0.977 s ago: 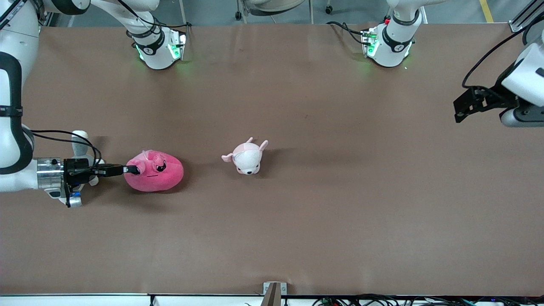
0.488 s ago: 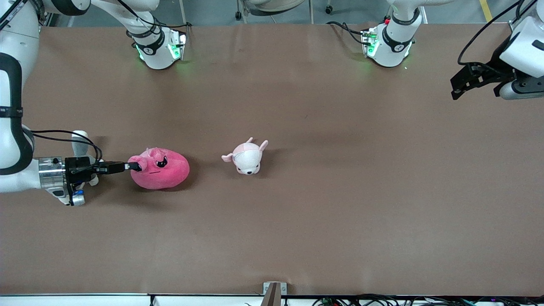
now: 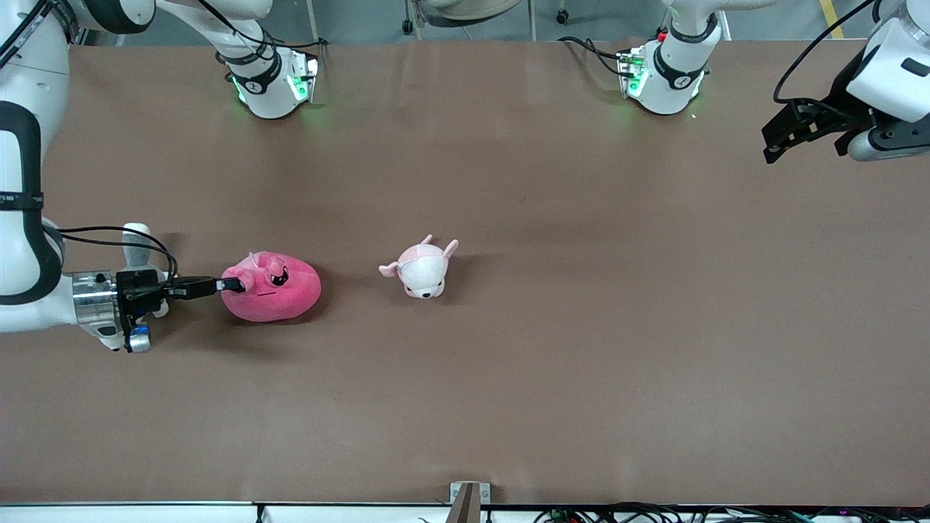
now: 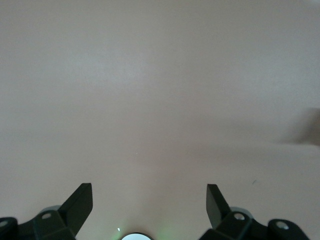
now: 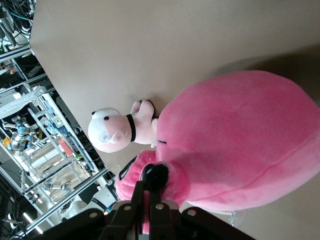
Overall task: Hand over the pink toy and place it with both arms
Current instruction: 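Hold the pink toy with the right gripper while the left gripper retracts, then lower the pink toy beside the grey cat and open the right gripper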
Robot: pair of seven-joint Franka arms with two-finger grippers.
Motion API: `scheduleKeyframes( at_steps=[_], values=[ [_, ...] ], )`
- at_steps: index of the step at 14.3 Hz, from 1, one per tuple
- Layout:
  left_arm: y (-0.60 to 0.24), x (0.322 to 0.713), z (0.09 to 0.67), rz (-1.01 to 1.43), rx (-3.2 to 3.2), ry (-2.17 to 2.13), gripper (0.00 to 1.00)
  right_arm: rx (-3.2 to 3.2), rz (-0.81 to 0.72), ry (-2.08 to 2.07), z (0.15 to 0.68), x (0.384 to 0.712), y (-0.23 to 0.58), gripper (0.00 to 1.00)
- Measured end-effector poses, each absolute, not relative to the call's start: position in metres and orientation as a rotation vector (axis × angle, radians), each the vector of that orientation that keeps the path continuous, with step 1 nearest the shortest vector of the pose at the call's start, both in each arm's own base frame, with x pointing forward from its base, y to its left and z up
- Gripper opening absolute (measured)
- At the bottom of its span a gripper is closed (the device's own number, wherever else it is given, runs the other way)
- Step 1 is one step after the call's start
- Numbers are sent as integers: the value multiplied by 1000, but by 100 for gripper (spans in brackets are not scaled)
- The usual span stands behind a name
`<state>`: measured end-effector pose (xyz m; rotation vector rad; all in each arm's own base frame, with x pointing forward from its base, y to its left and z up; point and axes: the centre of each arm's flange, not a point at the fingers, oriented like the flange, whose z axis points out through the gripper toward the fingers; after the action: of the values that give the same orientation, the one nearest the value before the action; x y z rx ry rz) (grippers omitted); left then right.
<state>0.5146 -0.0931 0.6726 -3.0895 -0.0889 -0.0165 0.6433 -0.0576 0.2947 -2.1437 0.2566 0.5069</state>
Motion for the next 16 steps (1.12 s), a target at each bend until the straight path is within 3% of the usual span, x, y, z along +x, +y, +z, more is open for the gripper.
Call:
scheduleKeyframes(
  at_steps=[5,6,10,14,16],
  values=[
    [-66,519,672,-9,-3099,-75,100,-2136,520,262,282,642,-59,7],
    [-63,519,671,-7,-3105,-83,100,-2136,520,263,282,643,-59,12],
    [-60,520,670,-6,-3114,-90,100,-2145,489,256,292,649,-62,54],
    [-62,522,671,-22,-3116,-87,100,-2301,412,174,344,669,-72,96],
    [-64,522,670,-25,-3117,-81,100,-2425,378,138,386,673,-72,100]
  ],
)
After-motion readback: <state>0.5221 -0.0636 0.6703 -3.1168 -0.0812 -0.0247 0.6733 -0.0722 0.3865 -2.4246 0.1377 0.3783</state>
